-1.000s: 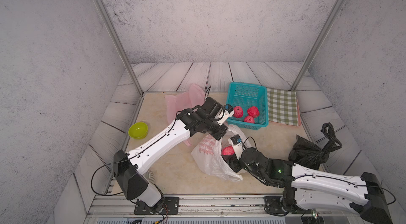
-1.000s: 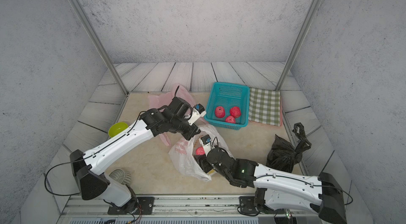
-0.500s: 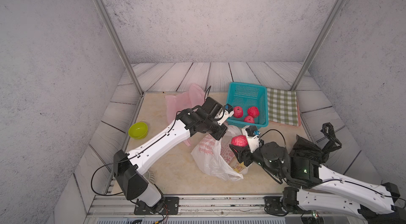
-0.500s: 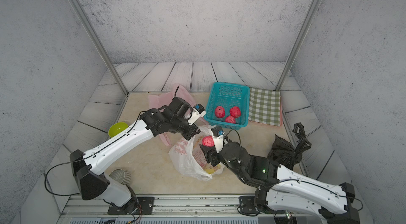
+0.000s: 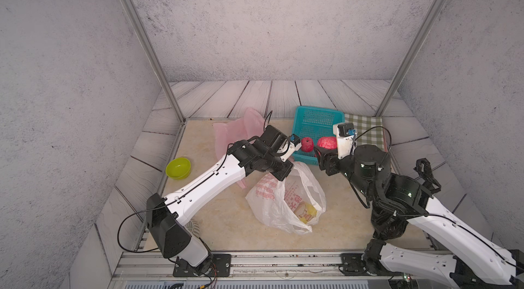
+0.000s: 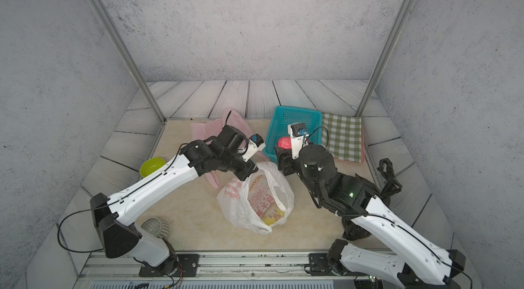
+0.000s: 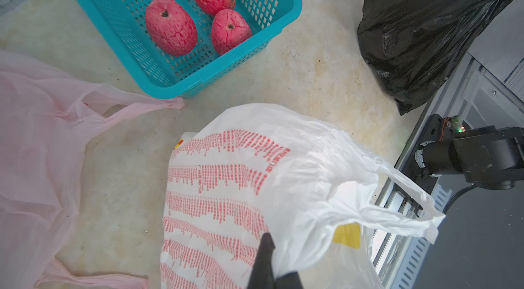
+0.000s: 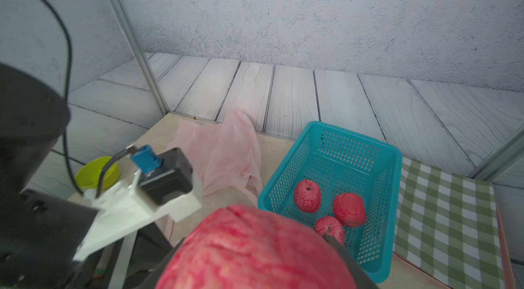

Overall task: Untie the knot of a plastic bag & take out the apple
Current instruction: Pick up the apple from the plastic bag, then place the apple in the basket, then place the plastic bag at the center of the board, then pick up the plastic bag at the center of the board, then place the plastic bag inside the plastic bag.

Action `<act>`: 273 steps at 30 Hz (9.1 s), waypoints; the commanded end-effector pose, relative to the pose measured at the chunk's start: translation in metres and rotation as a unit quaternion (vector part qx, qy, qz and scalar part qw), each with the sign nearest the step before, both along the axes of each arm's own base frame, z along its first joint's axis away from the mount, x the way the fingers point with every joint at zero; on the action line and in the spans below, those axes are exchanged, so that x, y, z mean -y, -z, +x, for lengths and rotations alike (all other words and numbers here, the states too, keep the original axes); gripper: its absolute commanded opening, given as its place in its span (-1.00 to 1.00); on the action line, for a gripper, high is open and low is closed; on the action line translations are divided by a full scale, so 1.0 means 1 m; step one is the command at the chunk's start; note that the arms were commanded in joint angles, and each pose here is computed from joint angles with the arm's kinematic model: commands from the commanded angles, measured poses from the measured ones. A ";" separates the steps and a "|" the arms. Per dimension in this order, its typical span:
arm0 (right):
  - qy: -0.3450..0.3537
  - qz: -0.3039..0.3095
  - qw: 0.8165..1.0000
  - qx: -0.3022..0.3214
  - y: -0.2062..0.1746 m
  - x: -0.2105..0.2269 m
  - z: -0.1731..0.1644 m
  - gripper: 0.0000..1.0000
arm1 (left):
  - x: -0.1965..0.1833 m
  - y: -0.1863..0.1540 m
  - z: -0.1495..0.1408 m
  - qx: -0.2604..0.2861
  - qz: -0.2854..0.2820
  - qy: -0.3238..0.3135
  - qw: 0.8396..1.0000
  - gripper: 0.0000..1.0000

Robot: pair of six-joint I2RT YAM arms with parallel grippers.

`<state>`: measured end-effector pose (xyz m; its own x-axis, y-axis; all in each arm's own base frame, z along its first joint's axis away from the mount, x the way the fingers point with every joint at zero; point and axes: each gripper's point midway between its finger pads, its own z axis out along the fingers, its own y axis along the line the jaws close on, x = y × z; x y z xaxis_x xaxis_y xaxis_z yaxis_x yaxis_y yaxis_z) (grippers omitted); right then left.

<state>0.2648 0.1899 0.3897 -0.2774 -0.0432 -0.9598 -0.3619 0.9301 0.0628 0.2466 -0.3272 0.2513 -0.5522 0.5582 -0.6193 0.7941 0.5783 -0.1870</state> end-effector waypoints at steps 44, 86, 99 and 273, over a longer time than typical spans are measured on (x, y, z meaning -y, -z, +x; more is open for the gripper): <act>0.139 -0.029 0.932 -0.333 0.290 0.046 0.273 0.74 | -0.006 -0.012 0.004 -0.015 -0.036 -0.007 0.999 -1.00; -0.059 0.044 0.977 -0.201 0.144 -0.018 0.058 0.60 | 0.001 -0.050 -0.001 0.018 -0.149 -0.018 0.989 0.38; -0.094 0.025 0.952 -0.289 0.278 -0.062 -0.020 0.59 | 0.009 0.120 -0.044 -0.138 -0.134 -0.090 0.977 0.09; 0.104 0.071 0.975 -0.183 0.068 0.090 -0.078 0.89 | -0.230 -0.093 0.156 0.102 -0.380 -0.342 0.853 0.98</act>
<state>0.1876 0.1205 0.3212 -0.5817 0.1646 -0.7966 -0.1889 0.9252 0.3291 0.4030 -0.0995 0.3370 -0.4583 -0.4783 -0.7491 0.3617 0.6695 -0.6488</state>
